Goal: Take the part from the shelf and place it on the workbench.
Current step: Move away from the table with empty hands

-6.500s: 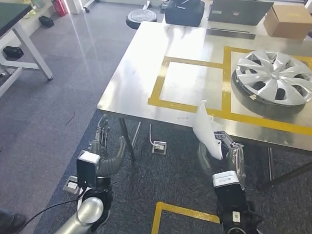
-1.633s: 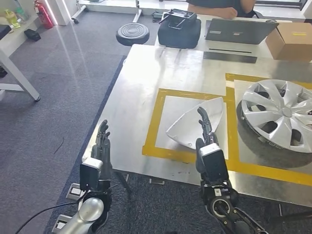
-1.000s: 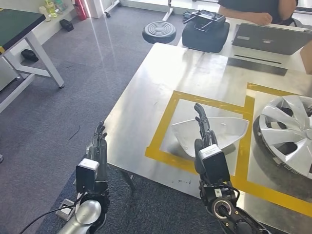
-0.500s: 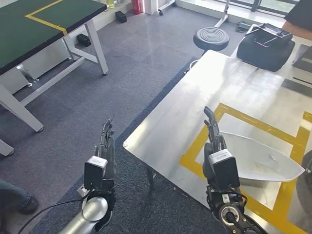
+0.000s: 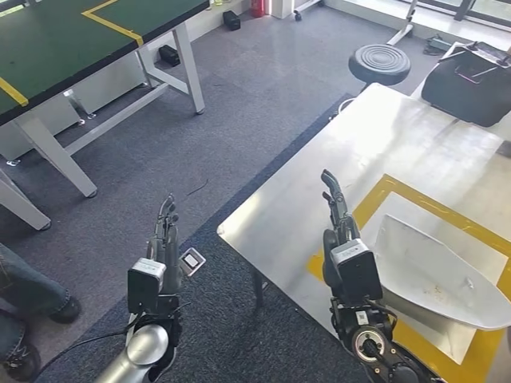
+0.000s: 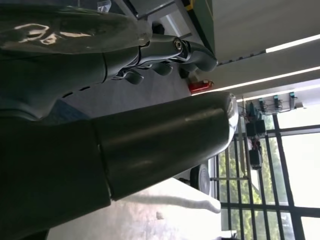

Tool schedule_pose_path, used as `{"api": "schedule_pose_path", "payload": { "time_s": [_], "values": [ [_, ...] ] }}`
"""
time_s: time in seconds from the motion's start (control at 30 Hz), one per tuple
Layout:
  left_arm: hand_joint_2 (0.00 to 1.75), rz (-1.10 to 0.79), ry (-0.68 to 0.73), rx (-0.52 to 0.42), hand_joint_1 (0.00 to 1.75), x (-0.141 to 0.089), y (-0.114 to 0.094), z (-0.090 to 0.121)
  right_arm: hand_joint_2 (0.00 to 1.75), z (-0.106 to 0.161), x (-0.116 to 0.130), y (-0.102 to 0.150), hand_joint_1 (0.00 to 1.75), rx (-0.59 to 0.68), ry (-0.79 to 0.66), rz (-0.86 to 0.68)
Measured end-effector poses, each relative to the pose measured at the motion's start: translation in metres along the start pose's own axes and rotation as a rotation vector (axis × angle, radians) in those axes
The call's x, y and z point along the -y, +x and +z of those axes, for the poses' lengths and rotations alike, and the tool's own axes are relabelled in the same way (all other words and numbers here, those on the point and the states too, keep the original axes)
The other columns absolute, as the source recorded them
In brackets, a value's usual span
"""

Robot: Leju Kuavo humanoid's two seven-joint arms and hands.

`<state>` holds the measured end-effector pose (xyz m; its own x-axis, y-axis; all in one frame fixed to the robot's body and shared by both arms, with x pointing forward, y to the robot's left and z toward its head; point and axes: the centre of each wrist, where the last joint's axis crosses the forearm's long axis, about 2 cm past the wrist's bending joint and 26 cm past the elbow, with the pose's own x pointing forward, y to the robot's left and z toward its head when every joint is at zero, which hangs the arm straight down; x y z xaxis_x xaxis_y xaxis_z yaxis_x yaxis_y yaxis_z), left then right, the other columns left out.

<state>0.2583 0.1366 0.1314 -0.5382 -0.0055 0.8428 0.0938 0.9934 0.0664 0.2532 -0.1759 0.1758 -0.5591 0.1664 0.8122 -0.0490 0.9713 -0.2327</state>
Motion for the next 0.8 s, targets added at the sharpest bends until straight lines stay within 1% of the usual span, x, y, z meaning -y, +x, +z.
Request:
{"api": "schedule_pose_path", "payload": {
  "time_s": [0.33,0.8],
  "values": [
    [0.0,0.006,-0.004,0.011,0.0,-0.0002,0.0017,-0.0047,0.0,-0.0021,0.0008,0.002,0.0,0.016,0.006,0.0],
    [0.0,-0.003,0.012,0.005,0.0,-0.0017,0.0011,-0.0033,0.0,-0.0013,0.0004,0.0037,0.0,0.025,0.014,0.004]
  ]
}}
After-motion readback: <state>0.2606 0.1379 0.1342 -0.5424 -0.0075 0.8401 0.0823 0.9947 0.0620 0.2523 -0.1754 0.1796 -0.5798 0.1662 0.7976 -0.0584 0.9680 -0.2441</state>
